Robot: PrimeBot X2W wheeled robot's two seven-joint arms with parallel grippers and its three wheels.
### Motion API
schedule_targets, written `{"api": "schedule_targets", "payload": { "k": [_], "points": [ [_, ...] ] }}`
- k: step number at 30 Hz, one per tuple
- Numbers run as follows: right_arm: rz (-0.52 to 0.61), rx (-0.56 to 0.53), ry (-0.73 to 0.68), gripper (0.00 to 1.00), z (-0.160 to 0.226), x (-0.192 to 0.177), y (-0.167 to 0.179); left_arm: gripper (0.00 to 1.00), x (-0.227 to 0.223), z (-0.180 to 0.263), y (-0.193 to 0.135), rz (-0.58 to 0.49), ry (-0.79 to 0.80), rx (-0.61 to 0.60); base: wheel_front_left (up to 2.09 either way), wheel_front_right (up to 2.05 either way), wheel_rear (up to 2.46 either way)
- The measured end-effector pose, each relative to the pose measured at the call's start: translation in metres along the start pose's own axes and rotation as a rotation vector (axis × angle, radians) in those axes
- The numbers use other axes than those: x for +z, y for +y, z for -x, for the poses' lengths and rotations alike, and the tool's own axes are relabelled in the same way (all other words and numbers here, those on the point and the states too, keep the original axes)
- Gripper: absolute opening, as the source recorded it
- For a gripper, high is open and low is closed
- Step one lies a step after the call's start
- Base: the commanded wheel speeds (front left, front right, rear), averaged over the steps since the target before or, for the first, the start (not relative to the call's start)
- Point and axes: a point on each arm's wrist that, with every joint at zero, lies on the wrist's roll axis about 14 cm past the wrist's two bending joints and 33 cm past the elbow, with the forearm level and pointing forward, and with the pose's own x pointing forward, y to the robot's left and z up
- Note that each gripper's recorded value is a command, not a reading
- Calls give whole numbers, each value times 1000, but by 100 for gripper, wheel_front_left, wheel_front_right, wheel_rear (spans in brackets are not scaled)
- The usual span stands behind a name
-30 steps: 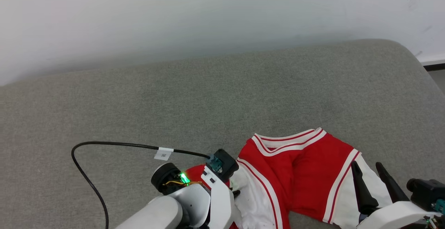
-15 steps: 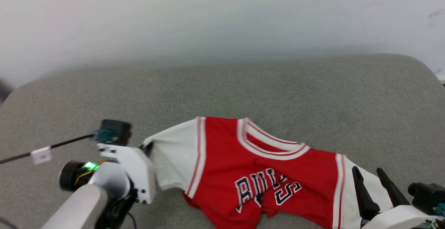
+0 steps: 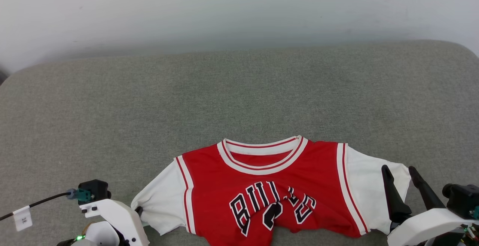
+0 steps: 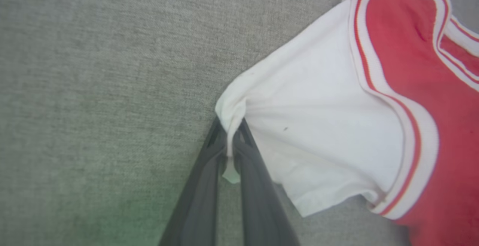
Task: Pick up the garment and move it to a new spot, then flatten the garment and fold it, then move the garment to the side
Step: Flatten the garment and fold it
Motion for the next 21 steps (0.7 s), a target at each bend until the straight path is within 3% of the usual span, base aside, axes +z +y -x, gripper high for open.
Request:
{"api": "schedule_targets", "payload": {
  "k": [2,11,21],
  "points": [
    [6,0,-7,100,0,2,0,100,-3,-2,-1,11,2,-9,0,0,0],
    [38,-3,-62,100,9,23,0,100,27,8,-8,-24,-224,-15,0,0,0],
    [57,-17,-88,100,22,35,-5,100,97,55,-57,-131,-648,-107,0,0,0]
  ]
}}
